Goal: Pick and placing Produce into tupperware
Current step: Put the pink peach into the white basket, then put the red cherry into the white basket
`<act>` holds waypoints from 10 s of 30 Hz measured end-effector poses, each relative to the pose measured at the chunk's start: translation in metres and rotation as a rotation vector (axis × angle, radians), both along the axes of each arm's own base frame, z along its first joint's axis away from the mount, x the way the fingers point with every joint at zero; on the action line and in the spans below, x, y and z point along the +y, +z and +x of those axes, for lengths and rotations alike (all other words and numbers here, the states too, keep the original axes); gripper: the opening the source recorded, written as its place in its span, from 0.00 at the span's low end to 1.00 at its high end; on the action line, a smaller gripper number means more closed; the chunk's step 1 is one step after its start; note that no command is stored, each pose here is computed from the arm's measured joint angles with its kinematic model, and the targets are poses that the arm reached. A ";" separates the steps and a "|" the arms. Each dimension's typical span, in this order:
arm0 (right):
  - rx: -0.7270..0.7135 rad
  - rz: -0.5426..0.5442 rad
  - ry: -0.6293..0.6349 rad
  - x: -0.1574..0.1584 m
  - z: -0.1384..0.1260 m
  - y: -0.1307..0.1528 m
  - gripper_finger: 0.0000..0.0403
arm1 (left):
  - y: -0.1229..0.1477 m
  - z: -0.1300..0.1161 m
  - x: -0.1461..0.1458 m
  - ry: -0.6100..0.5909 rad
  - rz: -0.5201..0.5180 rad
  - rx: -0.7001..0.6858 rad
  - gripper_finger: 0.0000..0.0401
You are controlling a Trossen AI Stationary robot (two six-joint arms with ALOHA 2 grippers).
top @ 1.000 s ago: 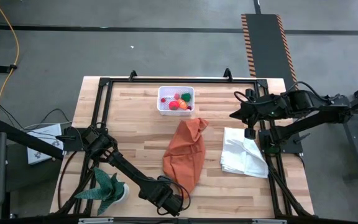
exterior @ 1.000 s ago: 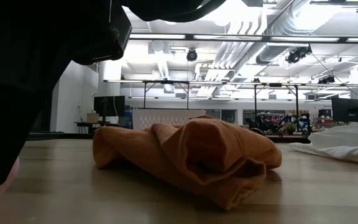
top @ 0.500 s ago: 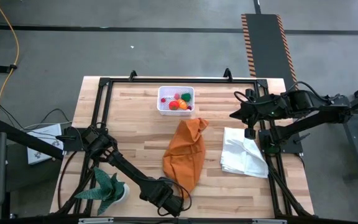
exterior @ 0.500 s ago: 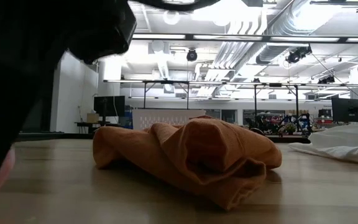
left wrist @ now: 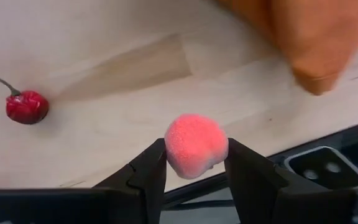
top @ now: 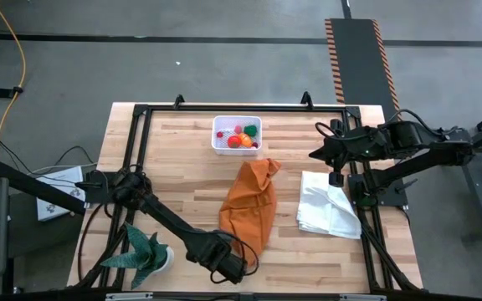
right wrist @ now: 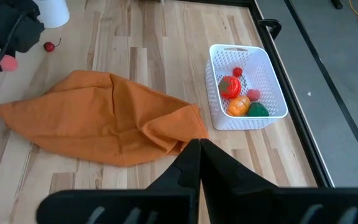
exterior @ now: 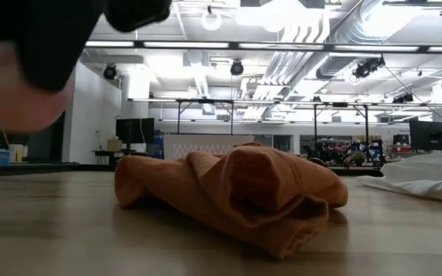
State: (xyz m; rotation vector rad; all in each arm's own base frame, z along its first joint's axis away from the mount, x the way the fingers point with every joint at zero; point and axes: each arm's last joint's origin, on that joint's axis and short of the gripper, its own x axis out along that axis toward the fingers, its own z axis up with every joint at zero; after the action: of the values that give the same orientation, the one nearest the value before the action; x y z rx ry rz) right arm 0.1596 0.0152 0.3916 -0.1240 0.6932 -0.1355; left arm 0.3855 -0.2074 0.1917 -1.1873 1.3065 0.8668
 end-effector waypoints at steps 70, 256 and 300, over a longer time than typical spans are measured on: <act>-0.128 0.029 -0.091 -0.001 0.006 0.009 0.00 | 0.158 -0.073 0.289 -0.345 0.151 -0.177 0.35; -0.114 -0.004 -0.095 0.002 0.030 0.002 0.00 | 0.080 -0.145 0.226 -0.118 -0.362 0.072 0.01; -0.047 0.009 0.090 0.006 0.028 -0.002 0.00 | 0.173 -0.120 0.120 0.203 0.182 -0.425 0.00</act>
State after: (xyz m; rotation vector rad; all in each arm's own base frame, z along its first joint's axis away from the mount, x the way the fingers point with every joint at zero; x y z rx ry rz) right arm 0.1880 0.0213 0.3900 -0.1432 0.6401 -0.0489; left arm 0.2651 -0.0877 0.3642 -1.2877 0.7584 0.8029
